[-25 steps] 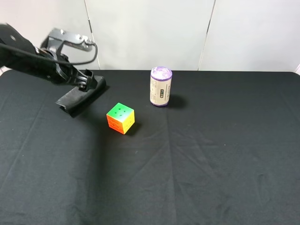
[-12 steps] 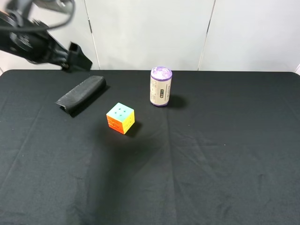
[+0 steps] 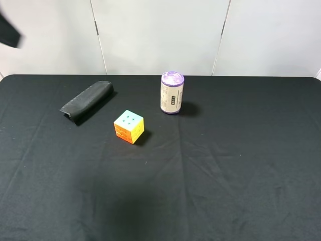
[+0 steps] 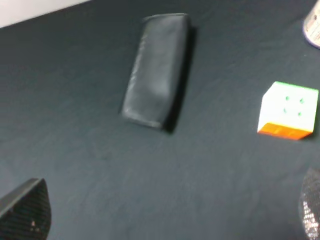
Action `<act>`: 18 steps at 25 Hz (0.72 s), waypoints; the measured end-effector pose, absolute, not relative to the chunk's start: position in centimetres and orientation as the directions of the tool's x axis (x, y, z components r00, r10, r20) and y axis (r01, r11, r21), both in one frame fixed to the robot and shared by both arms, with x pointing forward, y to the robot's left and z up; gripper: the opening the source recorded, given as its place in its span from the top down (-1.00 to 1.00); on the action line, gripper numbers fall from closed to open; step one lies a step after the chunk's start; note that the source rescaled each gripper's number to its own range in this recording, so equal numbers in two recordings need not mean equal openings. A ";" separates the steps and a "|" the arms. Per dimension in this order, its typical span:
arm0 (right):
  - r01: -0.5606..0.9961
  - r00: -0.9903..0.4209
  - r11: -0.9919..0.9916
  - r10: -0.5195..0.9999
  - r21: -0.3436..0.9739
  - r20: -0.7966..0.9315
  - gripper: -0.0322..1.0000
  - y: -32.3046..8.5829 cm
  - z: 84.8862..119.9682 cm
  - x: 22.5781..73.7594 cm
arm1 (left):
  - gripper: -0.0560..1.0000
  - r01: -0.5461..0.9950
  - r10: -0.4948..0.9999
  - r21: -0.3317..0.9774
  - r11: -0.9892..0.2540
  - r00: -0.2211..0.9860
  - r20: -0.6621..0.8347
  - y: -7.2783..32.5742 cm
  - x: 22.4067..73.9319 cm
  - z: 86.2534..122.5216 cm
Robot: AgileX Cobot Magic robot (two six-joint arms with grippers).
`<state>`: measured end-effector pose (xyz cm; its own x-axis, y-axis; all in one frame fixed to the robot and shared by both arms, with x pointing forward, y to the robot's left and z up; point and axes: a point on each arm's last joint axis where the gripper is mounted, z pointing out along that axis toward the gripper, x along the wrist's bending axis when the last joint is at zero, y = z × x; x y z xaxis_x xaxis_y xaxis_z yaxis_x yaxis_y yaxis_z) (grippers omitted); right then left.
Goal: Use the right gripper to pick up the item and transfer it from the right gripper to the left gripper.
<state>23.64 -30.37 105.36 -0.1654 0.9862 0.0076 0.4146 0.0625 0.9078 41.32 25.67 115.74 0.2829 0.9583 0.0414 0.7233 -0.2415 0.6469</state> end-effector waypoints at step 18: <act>0.416 -0.165 0.063 0.986 0.907 0.008 -1.00 -30.4 105.3 23.6 | -1.00 0.490 0.973 0.864 -0.117 0.229 0.002 30.7 22.8 107.7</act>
